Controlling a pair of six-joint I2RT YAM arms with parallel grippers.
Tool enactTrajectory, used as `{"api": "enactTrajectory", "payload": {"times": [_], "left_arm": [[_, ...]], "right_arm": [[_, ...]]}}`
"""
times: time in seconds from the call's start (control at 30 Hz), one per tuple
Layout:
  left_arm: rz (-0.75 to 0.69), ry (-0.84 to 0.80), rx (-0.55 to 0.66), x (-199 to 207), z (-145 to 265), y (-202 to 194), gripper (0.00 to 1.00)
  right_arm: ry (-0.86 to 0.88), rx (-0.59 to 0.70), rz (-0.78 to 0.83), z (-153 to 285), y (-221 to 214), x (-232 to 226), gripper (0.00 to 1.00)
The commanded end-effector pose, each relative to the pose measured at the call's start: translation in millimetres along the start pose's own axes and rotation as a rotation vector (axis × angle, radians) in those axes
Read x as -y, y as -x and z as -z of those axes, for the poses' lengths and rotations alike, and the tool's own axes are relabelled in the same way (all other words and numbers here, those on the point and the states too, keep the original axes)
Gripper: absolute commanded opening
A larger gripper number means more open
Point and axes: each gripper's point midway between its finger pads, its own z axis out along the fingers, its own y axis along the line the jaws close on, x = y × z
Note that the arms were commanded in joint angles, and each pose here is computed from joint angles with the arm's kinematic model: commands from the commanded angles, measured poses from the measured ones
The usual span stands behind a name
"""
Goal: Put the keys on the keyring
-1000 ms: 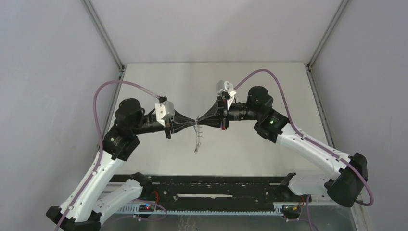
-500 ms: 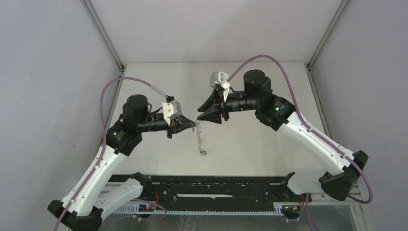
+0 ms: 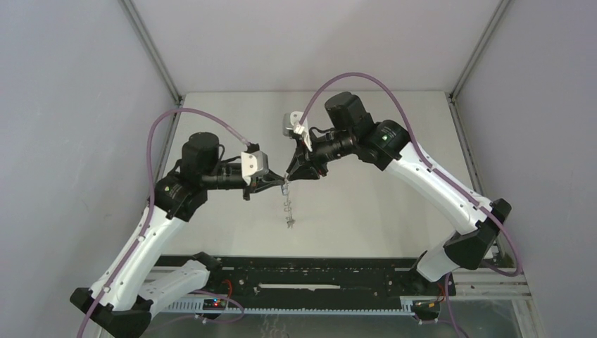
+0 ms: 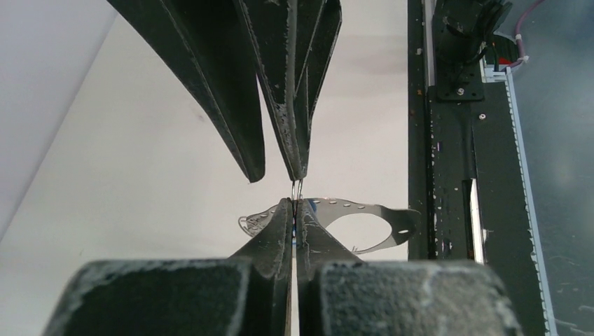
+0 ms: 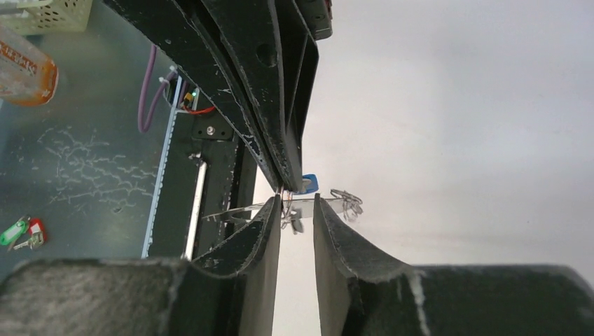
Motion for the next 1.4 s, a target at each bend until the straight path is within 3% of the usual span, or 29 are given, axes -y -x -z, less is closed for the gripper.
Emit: {"api": "enactTrajectory", "payload": {"times": [0.0,0.2,0.73,1.0,1.37], "left_arm": [[-0.101,-0.002,0.049,-4.4,5.2,27.1,0.00],[-0.103,-0.004,0.052,-4.2,5.0,27.6,0.00],[-0.104,0.021,0.039,-8.3,4.6,22.7,0.00],[-0.108,0.027,0.028,-8.5,4.4,17.5,0.00],[-0.108,0.023,0.037,-7.1,5.1,20.3,0.00]], "right_arm": [[0.011,-0.006,0.050,3.8,8.8,-8.5,0.31],[0.013,-0.037,0.033,-2.5,2.4,-6.3,0.26],[0.019,-0.029,-0.040,2.5,5.9,-10.1,0.40],[0.055,-0.013,-0.067,6.8,6.3,-16.9,0.41],[0.036,-0.034,-0.085,-9.2,0.3,-7.2,0.31]]}}
